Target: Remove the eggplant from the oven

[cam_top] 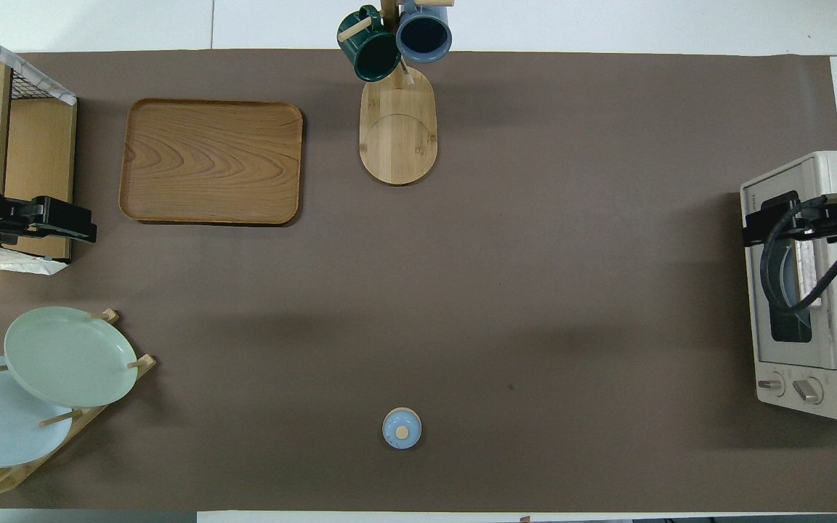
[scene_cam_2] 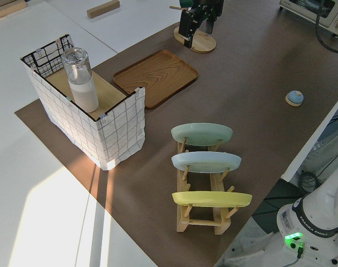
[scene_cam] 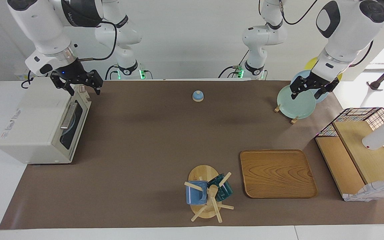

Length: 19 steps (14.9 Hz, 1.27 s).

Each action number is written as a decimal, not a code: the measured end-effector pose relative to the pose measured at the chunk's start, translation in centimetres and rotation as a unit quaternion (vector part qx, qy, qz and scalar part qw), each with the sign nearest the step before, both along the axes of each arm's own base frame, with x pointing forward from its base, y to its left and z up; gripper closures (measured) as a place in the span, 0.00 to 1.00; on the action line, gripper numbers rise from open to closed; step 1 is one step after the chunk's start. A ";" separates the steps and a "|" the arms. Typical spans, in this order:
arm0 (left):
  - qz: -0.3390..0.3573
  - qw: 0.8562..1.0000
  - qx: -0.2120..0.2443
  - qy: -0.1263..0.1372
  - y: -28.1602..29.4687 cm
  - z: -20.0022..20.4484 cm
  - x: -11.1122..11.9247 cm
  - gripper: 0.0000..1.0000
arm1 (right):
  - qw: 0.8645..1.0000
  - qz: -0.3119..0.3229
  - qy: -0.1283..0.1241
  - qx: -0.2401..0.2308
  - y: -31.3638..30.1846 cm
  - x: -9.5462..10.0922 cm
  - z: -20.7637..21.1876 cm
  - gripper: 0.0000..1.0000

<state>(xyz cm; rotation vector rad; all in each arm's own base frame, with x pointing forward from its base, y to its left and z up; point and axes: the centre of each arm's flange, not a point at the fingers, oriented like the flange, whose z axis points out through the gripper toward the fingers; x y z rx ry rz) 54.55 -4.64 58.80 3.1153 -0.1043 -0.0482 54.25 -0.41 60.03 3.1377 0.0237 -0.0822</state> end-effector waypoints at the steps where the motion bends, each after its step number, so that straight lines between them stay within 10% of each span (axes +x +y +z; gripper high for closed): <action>1: 0.000 1.000 0.000 0.000 0.0 0.0 0.0 0.00 | 1.000 0.000 0.000 0.000 0.0 0.0 0.0 0.00; 11: 0.000 1.000 0.000 0.000 0.0 0.0 0.0 0.00 | 1.000 -0.005 0.001 0.000 -0.6 0.0 0.0 0.00; 19: 0.000 1.000 0.000 0.000 0.0 0.0 0.0 0.00 | 0.998 0.057 -0.011 0.004 -2.7 -0.1 -2.7 0.82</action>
